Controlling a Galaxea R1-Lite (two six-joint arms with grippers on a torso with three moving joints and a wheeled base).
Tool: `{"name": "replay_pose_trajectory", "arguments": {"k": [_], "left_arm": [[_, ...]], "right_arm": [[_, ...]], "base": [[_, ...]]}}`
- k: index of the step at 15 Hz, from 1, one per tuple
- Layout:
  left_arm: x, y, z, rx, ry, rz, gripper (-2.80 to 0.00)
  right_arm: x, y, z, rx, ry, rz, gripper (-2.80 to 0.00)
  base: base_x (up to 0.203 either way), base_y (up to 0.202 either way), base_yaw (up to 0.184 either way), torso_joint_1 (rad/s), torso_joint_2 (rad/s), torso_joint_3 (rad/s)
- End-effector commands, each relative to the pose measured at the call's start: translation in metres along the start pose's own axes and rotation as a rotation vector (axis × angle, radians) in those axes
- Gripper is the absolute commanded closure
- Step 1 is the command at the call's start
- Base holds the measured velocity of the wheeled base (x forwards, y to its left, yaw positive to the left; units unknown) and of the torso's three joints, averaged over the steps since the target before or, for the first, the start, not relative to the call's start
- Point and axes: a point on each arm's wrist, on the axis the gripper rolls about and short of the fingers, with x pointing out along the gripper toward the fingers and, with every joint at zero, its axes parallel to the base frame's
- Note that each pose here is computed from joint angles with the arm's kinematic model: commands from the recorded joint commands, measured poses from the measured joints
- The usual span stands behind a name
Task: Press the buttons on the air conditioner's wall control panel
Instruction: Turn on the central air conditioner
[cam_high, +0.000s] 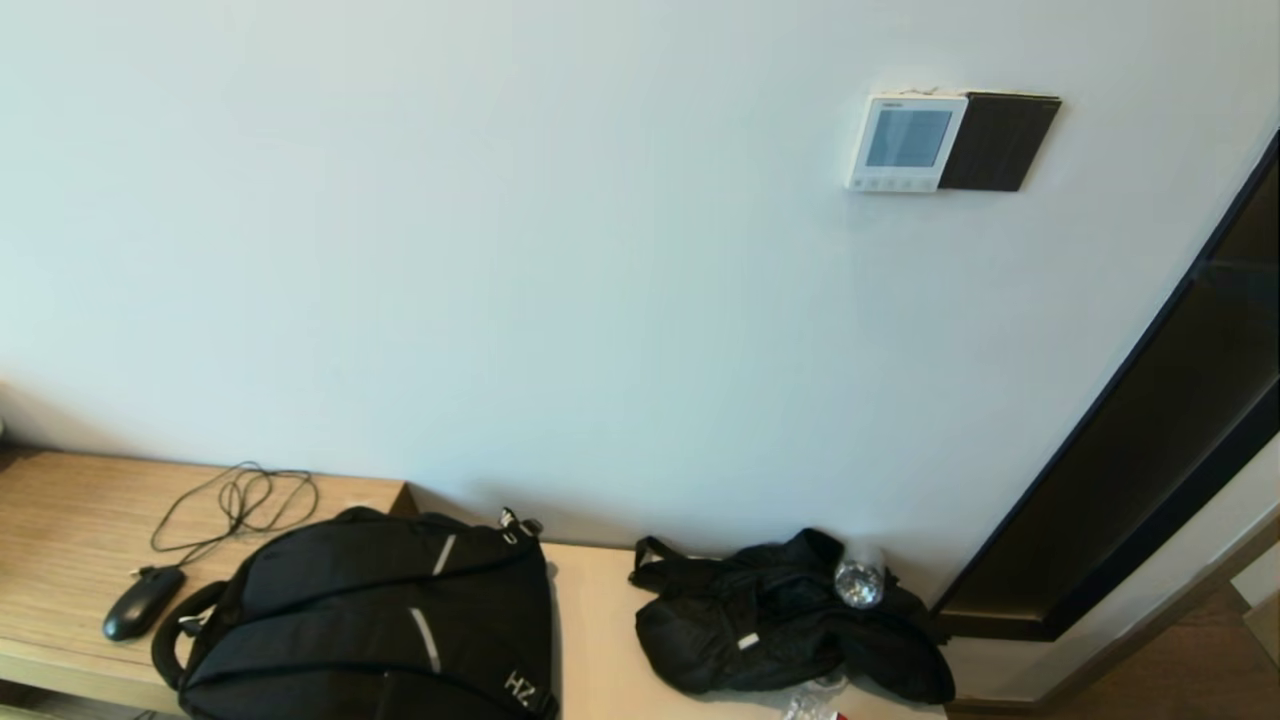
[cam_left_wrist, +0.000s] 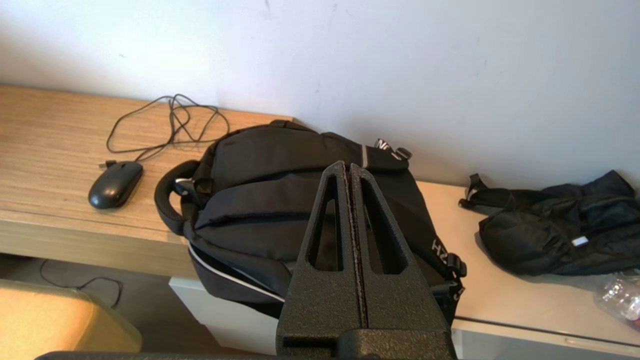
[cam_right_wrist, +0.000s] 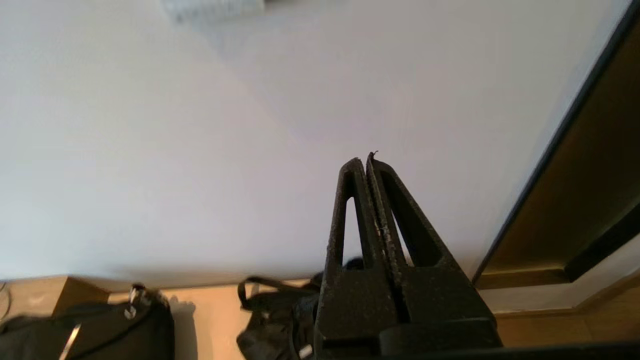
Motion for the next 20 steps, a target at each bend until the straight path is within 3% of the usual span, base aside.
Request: {"name": "replay_pose_trajectory", "arguments": {"k": [1,4,11,20], "left_arm": [[0.0,0.0,0.0,-0.001,0.002,0.002,0.0],[0.0,0.0,0.0,-0.001,-0.001,0.002,0.0],[0.0,0.0,0.0,-0.001,0.0,0.001,0.0],[0.0,0.0,0.0,-0.001,0.002,0.002,0.0]], "right_arm": [[0.082,0.006,0.001,0.001,0.07,-0.045,0.0],[0.131,0.019,0.015,0.004,0.02,-0.086,0.0],[0.171,0.055,0.016,-0.028,-0.015,-0.081,0.0],[0.189,0.057,0.01,-0.045,-0.01,-0.099,0.0]], "base": [[0.0,0.0,0.0,0.0,0.0,0.0],[0.0,0.0,0.0,0.0,0.0,0.0],[0.0,0.0,0.0,0.0,0.0,0.0],[0.0,0.0,0.0,0.0,0.0,0.0]]}}
